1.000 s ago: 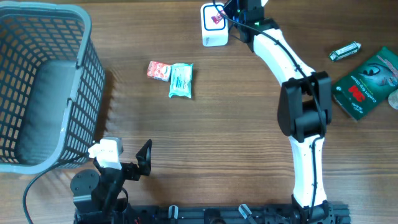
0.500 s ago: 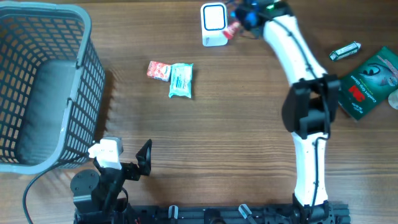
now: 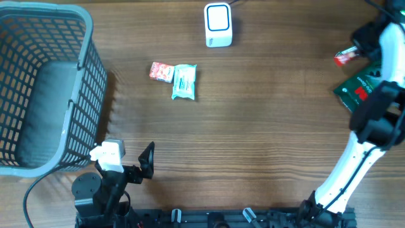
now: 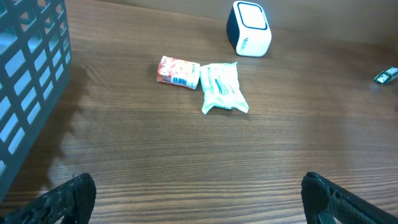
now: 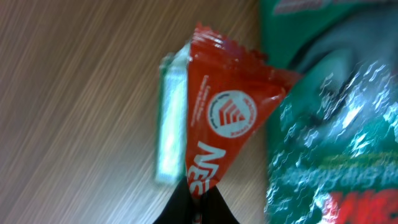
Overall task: Scan the item barcode
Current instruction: 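Carry Nescafe stick with right gripper to the right pile and release, then move right gripper to the green-white wipe pack and grasp it, then lift wipe pack with right gripper and swing it over the table, then hold wipe pack with right gripper at the scanner, then carry wipe pack with right gripper to the right edge and release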
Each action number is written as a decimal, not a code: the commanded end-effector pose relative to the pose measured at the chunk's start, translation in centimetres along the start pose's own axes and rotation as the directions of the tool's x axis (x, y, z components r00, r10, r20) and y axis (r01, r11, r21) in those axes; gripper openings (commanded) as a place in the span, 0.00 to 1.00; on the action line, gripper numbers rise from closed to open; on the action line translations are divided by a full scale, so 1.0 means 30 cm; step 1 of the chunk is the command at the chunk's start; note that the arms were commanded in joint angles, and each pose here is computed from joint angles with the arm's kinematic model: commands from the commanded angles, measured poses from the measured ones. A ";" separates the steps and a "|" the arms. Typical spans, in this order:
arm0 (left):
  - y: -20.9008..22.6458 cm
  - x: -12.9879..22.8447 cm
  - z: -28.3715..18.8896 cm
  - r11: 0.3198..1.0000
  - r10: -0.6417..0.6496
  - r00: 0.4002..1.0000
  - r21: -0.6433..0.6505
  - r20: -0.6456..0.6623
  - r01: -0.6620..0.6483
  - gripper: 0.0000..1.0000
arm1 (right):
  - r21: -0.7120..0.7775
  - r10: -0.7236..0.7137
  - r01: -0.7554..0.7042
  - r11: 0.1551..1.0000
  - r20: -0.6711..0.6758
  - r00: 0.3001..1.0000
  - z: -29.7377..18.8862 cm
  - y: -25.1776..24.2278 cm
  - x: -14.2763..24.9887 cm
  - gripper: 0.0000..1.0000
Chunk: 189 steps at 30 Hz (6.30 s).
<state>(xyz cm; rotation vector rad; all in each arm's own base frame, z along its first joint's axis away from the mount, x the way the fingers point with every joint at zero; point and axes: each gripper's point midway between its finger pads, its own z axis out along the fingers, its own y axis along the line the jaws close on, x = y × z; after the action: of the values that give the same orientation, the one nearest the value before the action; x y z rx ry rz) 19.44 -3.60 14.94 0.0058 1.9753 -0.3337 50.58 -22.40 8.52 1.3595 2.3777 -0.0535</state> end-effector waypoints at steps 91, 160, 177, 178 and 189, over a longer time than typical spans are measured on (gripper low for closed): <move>-0.001 0.001 0.001 1.000 0.015 1.000 0.004 0.002 -0.015 1.00 | 0.782 0.805 -0.260 0.566 -0.458 0.376 -0.675 0.284 1.468 0.06; -0.001 0.001 0.001 1.000 0.015 1.000 0.004 0.002 -0.015 1.00 | -0.864 -0.400 -0.156 0.479 -0.373 0.837 -0.307 1.055 1.240 0.05; -0.001 0.001 0.001 1.000 0.014 1.000 0.004 0.002 -0.014 1.00 | -0.451 -0.109 0.106 0.886 0.019 0.994 -0.554 0.465 0.522 0.05; -0.001 0.001 0.001 1.000 0.015 1.000 0.004 0.002 -0.015 1.00 | -0.373 -0.066 0.082 0.924 0.056 0.996 -0.560 0.377 0.460 0.05; -0.001 0.001 0.001 1.000 0.014 1.000 0.004 0.002 -0.014 1.00 | 0.229 0.404 -0.404 0.886 0.049 0.914 -0.364 -0.479 0.238 0.05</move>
<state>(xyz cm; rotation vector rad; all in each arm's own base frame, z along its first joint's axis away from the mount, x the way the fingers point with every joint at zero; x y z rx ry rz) 19.44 -3.60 14.96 0.0061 1.9742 -0.3335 35.16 -18.47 16.55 1.7588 2.1783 -0.0867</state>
